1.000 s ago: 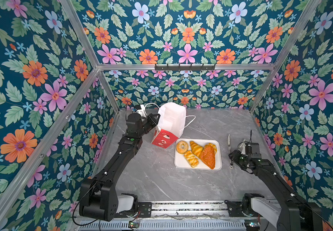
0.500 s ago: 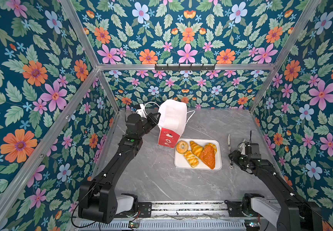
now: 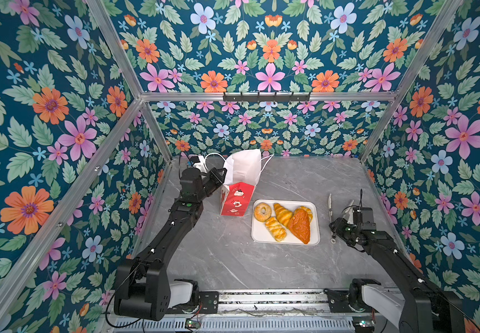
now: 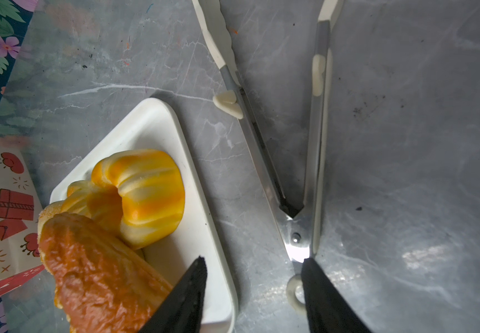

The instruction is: Take the fake bread out of the paper bag

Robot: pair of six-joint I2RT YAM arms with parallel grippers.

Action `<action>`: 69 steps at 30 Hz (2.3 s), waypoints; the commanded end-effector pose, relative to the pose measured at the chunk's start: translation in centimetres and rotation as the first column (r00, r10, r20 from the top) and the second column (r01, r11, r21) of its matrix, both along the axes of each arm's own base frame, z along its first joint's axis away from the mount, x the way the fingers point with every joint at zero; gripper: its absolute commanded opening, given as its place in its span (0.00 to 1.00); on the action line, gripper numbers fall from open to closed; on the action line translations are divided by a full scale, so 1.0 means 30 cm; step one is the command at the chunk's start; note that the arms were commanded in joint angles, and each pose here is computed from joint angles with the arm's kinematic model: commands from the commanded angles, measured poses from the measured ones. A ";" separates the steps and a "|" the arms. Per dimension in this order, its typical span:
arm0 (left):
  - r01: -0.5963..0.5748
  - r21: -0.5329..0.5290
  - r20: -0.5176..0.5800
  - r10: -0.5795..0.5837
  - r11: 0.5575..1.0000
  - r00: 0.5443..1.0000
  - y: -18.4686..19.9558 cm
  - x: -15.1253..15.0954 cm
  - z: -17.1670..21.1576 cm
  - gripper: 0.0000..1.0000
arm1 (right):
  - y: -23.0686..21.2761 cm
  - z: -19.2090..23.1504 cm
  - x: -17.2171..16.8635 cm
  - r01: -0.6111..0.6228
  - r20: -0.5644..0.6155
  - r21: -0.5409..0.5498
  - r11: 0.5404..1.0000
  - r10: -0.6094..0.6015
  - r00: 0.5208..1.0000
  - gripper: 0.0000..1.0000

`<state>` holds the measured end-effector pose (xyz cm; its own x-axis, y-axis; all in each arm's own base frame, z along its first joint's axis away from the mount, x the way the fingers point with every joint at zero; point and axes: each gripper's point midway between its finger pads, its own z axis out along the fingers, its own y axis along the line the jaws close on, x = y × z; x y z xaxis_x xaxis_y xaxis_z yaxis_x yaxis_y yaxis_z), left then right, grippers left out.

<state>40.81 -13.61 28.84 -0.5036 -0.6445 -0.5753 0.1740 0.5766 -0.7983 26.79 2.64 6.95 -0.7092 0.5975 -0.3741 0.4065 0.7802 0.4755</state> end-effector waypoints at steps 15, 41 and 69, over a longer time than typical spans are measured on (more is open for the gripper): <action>-0.112 0.230 -0.041 0.124 0.967 0.991 0.164 -0.042 -0.012 0.48 | 0.004 -0.006 0.010 -0.003 0.012 0.006 1.000 0.003 1.000 0.54; -0.394 0.590 0.069 0.443 0.704 0.894 0.483 -0.324 0.194 0.82 | 0.000 0.006 0.018 -0.020 0.028 -0.016 1.000 0.021 0.999 0.54; -0.680 0.621 0.432 0.552 0.391 0.713 0.642 -0.288 -0.432 0.91 | -0.081 0.148 0.107 0.038 0.212 -0.355 0.934 0.041 0.976 0.54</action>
<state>29.61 6.95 10.53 -0.2553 -0.1383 -0.9569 -0.4944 0.8692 0.0062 29.36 1.30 10.43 -0.6372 0.4141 -0.6500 0.3063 0.9100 0.2794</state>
